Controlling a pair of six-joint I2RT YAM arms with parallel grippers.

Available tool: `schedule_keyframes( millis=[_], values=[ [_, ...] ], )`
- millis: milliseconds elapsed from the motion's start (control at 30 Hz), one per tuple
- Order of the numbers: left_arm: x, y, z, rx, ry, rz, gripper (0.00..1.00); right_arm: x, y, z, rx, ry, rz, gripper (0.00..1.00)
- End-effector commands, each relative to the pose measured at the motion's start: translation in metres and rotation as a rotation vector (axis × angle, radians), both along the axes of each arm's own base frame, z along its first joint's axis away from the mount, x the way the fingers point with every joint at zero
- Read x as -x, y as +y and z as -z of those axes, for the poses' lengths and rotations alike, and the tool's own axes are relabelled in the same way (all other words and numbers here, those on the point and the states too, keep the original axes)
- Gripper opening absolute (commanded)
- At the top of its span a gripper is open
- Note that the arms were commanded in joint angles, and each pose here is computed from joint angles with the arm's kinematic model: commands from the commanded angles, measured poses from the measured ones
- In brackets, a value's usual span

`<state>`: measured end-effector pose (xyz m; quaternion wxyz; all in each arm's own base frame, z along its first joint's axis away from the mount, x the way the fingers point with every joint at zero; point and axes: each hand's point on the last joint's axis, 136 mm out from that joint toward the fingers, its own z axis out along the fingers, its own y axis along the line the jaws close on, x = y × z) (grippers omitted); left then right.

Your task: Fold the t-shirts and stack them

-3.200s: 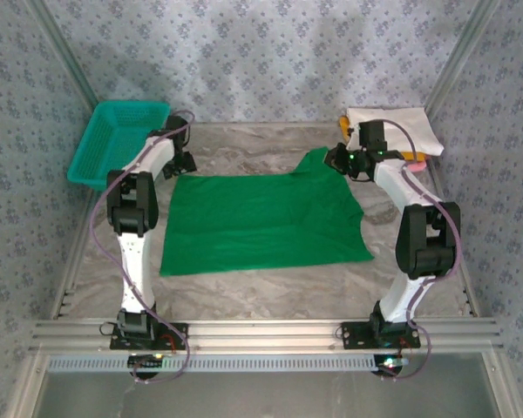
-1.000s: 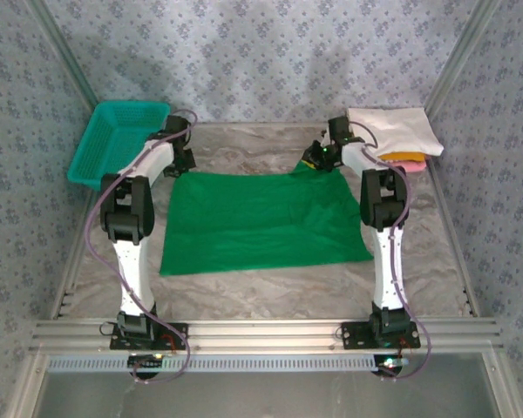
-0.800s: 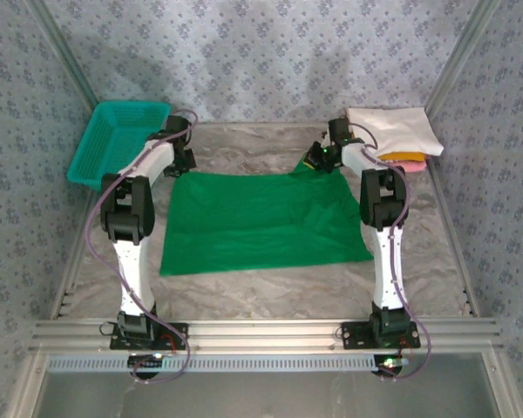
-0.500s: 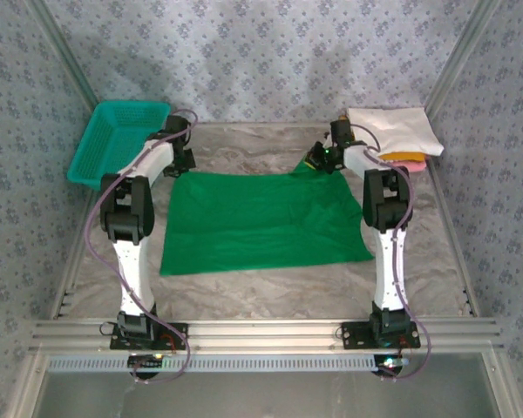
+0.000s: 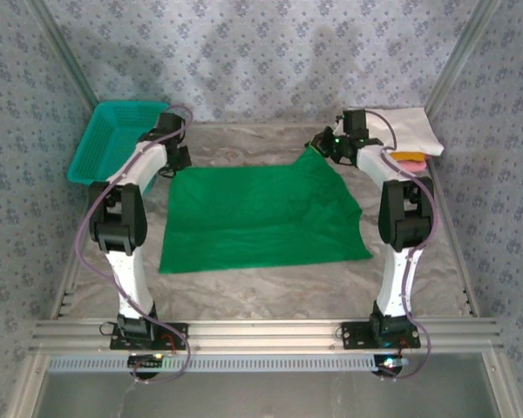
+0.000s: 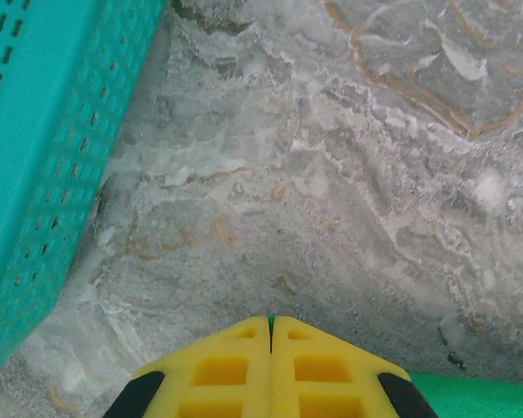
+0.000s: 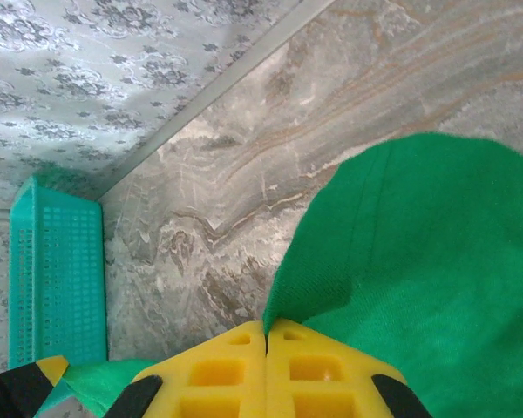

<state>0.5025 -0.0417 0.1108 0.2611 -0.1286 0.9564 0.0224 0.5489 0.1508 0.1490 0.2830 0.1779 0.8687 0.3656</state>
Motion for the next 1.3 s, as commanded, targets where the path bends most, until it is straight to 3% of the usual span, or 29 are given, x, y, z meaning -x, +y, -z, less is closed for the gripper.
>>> schedule_keyframes(
  millis=[0, 433, 867, 1033, 1100, 1200, 1267],
  values=[
    [0.007, 0.008, -0.018, -0.024, -0.031, -0.001, 0.0, 0.013, 0.002, -0.011, -0.009, -0.004, 0.018, 0.0],
    [0.048, 0.018, -0.02, -0.067, -0.015, 0.008, 0.0, 0.049, -0.002, -0.018, 0.011, 0.0, 0.062, 0.0],
    [0.107, 0.024, 0.007, -0.09, 0.072, 0.001, 0.0, 0.114, -0.015, 0.006, 0.049, 0.102, 0.136, 0.0],
    [0.12, 0.025, 0.027, -0.106, 0.142, 0.013, 0.0, 0.123, -0.01, 0.011, 0.03, 0.095, 0.107, 0.0],
    [0.121, 0.027, 0.031, -0.12, 0.15, 0.013, 0.0, 0.119, -0.001, 0.006, 0.039, 0.072, 0.043, 0.23],
    [0.115, 0.027, 0.033, -0.123, 0.149, 0.015, 0.0, 0.105, 0.004, -0.014, 0.064, 0.029, -0.032, 0.36],
    [0.11, 0.023, 0.032, -0.112, 0.143, 0.023, 0.0, 0.09, -0.008, -0.027, 0.085, -0.003, -0.048, 0.39]
  ],
)
